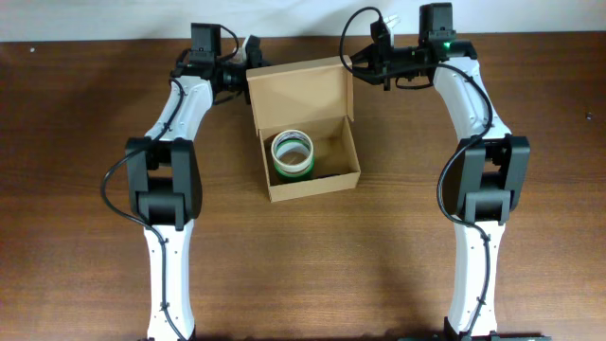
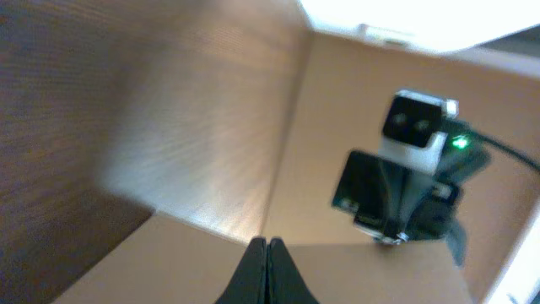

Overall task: Pack container
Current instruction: 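Swing the lid forward with both grippers to close the box, then press down on the closed lid with both grippers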

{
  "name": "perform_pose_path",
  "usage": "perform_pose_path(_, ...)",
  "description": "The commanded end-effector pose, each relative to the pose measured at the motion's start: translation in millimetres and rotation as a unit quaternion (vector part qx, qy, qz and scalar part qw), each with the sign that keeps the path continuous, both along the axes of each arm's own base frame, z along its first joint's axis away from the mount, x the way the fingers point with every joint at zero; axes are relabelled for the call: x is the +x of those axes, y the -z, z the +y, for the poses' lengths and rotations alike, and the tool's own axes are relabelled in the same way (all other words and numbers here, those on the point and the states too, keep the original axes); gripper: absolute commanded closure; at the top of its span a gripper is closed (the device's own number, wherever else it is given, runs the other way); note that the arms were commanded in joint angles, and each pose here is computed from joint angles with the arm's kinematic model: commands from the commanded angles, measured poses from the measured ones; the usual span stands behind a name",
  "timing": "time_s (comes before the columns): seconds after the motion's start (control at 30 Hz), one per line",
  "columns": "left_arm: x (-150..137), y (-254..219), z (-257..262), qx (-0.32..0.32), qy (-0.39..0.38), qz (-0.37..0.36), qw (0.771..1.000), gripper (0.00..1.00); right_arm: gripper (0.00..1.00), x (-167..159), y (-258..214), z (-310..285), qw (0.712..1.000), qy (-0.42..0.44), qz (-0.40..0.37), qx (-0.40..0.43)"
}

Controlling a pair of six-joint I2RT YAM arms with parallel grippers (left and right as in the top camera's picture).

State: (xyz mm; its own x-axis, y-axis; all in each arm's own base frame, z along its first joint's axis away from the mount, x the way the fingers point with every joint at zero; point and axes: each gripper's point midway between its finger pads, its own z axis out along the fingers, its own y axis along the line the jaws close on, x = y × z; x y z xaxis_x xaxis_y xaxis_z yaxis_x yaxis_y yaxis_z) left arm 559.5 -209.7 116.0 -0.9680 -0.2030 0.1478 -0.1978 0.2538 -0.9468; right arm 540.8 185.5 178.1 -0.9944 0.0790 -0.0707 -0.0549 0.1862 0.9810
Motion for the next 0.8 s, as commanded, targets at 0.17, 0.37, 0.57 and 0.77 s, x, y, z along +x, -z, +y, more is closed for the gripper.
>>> perform_pose_path(0.17, -29.1, -80.5, 25.1, 0.127, -0.003, -0.125, 0.984, 0.99, 0.96, -28.4, 2.3, 4.2, 0.992, -0.013, -0.029, -0.119)
perform_pose_path(0.37, -62.3, -84.3, 28.8, 0.192, 0.025, -0.116, 0.974, 0.98, 0.96, -49.8, -2.7, 6.9, 0.977, -0.041, -0.047, -0.202)
perform_pose_path(0.57, -94.7, -70.8, 27.9, 0.239, 0.064, -0.080, 0.966, 0.98, 0.96, -68.8, -15.2, 5.0, 0.956, -0.059, -0.058, -0.281)
perform_pose_path(0.77, -130.7, -45.2, 35.4, 0.346, 0.111, -0.036, 0.931, 0.99, 0.96, -88.8, -15.8, -10.9, 0.914, -0.077, -0.070, -0.393)
